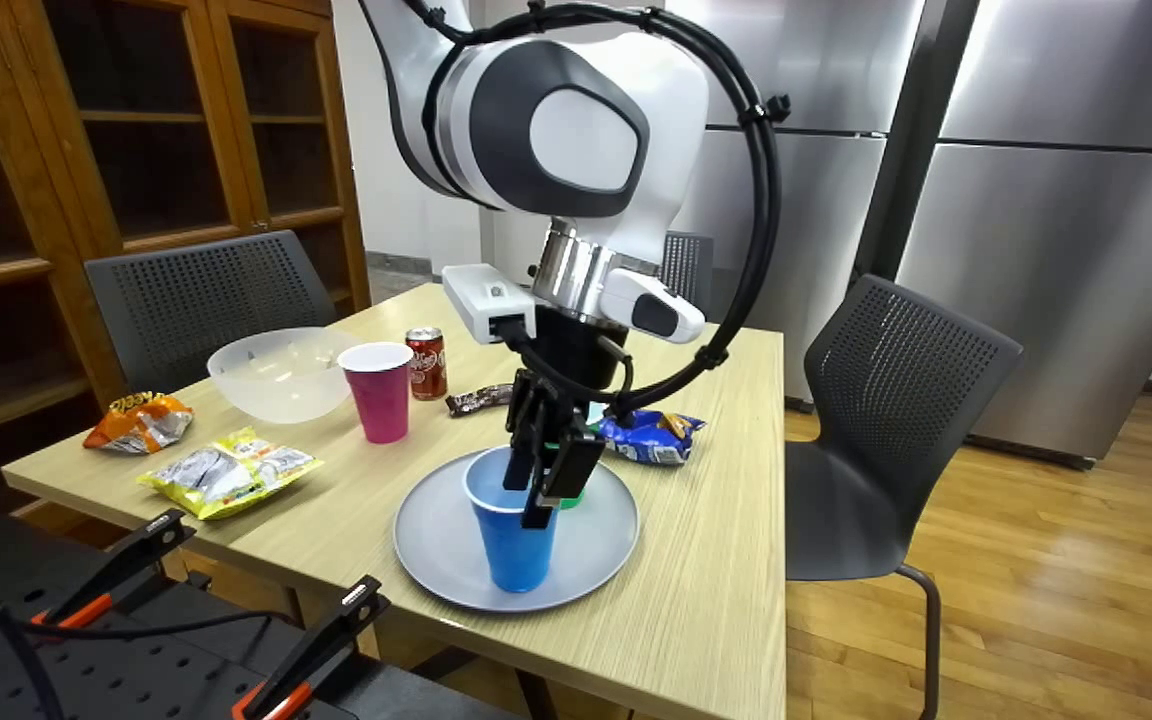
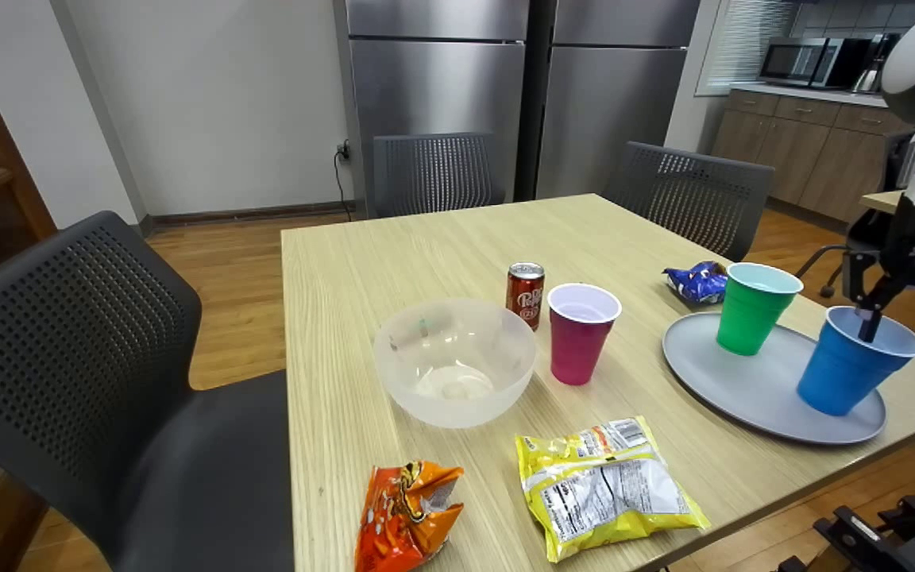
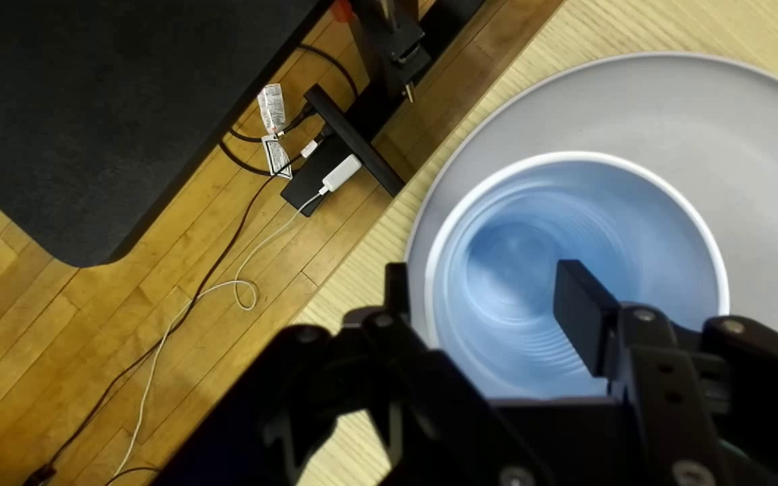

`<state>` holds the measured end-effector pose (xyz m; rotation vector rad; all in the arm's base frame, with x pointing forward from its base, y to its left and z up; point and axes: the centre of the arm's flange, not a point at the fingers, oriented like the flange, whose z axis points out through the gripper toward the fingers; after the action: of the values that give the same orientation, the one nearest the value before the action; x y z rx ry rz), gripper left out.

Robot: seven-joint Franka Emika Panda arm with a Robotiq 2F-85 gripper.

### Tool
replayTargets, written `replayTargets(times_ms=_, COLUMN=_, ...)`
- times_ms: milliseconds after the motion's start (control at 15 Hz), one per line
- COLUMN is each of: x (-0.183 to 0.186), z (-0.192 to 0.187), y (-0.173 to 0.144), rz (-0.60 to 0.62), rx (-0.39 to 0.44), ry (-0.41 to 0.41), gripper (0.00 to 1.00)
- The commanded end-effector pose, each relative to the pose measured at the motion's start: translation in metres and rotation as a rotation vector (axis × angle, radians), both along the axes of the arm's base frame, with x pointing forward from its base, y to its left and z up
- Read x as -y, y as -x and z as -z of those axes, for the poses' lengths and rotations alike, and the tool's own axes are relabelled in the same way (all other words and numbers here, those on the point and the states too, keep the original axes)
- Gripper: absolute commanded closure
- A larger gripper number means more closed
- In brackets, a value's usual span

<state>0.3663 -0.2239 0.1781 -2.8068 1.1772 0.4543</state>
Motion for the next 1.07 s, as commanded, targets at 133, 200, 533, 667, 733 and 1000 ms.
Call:
replayTargets(times_ms=133, x=0.009, z=-0.005, y=0.004, rz=-0.066, rx=-0.019, ry=0.010, gripper=0.02)
replayTargets(times_ms=200, x=0.011, z=-0.007, y=0.006, rz=-0.080, rx=-0.027, ry=0.013, gripper=0.00)
replayTargets(times_ms=533, x=0.016, z=-0.022, y=0.013, rz=-0.170, rx=-0.051, ry=0.054, gripper=0.00)
replayTargets(times_ms=667, x=0.015, z=-0.030, y=0.011, rz=-0.202, rx=-0.045, ry=0.069, gripper=0.00)
replayTargets(times_ms=733, x=0.014, z=-0.034, y=0.010, rz=-0.218, rx=-0.041, ry=0.077, gripper=0.00)
replayTargets(times_ms=1000, x=0.009, z=-0.050, y=0.003, rz=-0.268, rx=-0.012, ry=0.102, gripper=0.00)
